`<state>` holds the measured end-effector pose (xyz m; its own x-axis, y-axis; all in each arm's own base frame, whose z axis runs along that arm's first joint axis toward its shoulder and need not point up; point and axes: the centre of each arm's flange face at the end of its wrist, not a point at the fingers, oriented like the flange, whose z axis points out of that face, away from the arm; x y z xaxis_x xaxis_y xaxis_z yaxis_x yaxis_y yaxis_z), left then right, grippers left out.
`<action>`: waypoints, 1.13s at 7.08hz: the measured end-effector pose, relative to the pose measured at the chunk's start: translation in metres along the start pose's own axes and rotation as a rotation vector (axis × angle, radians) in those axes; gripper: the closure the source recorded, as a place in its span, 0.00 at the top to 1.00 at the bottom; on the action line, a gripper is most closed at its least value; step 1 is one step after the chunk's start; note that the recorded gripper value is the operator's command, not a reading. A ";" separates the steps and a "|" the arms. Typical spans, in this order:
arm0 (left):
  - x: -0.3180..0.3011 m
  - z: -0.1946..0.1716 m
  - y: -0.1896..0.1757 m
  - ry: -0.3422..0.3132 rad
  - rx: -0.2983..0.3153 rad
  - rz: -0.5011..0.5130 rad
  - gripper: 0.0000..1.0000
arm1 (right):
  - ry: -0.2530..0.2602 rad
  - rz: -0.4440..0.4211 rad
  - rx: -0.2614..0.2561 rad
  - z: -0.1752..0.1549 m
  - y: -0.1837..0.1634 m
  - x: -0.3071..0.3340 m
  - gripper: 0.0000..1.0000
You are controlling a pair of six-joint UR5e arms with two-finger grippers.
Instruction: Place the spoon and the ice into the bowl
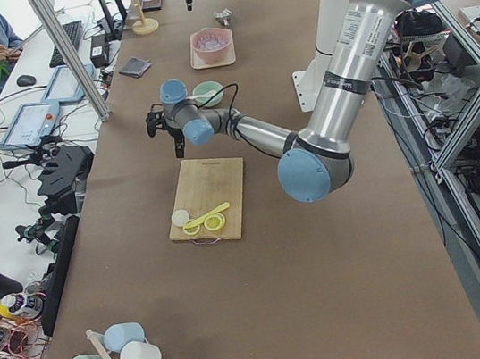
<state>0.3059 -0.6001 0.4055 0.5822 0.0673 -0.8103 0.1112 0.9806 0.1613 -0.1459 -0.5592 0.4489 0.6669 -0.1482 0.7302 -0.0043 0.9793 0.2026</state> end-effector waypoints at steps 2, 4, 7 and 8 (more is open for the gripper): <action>-0.112 -0.068 -0.007 -0.034 -0.025 0.111 0.98 | 0.012 -0.060 -0.028 0.003 -0.010 0.083 1.00; -0.202 -0.123 0.004 -0.046 -0.054 0.150 0.98 | 0.007 -0.103 -0.037 -0.007 -0.010 0.159 1.00; -0.270 -0.141 0.051 -0.058 -0.082 0.143 0.98 | 0.015 -0.114 -0.020 -0.027 0.004 0.218 1.00; -0.278 -0.140 0.061 -0.059 -0.090 0.133 0.98 | 0.018 -0.114 -0.016 -0.031 0.007 0.225 1.00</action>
<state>0.0380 -0.5331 0.5611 0.6332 0.1897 -0.7504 -0.0414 0.9764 0.2119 0.0271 -0.5816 0.5947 0.6757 -0.2561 0.6913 0.0840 0.9584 0.2729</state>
